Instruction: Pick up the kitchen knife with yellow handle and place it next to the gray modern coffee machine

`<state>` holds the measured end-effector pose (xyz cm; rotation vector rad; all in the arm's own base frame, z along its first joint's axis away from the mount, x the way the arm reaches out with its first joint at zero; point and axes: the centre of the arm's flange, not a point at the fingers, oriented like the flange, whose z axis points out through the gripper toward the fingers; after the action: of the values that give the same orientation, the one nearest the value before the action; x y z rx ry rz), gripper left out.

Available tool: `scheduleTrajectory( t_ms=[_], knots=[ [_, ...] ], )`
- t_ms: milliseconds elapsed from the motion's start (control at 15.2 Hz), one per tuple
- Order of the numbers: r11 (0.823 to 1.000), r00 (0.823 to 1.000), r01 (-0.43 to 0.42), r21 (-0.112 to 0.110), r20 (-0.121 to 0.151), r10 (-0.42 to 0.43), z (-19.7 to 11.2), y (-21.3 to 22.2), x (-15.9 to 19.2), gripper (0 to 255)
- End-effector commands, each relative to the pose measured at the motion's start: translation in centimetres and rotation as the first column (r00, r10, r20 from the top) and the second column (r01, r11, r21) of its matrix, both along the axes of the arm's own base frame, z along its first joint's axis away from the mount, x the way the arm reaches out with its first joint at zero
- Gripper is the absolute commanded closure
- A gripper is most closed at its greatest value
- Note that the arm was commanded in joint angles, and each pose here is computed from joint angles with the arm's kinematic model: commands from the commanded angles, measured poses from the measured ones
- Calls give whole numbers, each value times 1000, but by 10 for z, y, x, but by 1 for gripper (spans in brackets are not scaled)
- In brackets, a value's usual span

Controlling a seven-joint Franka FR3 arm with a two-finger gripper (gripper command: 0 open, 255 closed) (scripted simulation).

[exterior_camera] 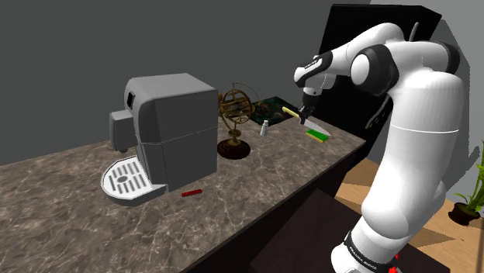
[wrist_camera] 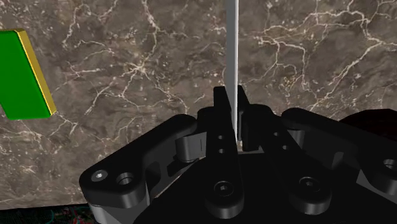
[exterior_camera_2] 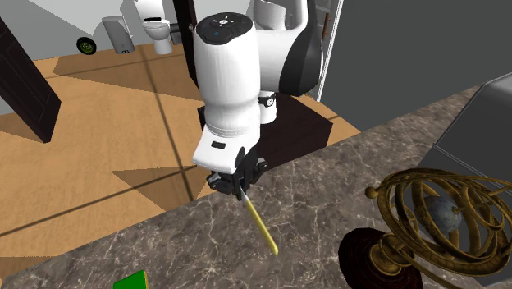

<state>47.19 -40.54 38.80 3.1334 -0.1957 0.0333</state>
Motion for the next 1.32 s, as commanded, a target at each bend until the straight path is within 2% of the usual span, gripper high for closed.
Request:
scheduleTrajectory(
  t_ms=[0, 1254],
  knots=[
    [1000, 1000, 0, 0, 0, 0, 11, 0, -1, 255],
    [1000, 1000, 0, 0, 0, 0, 112, 0, -1, 255]
  ],
)
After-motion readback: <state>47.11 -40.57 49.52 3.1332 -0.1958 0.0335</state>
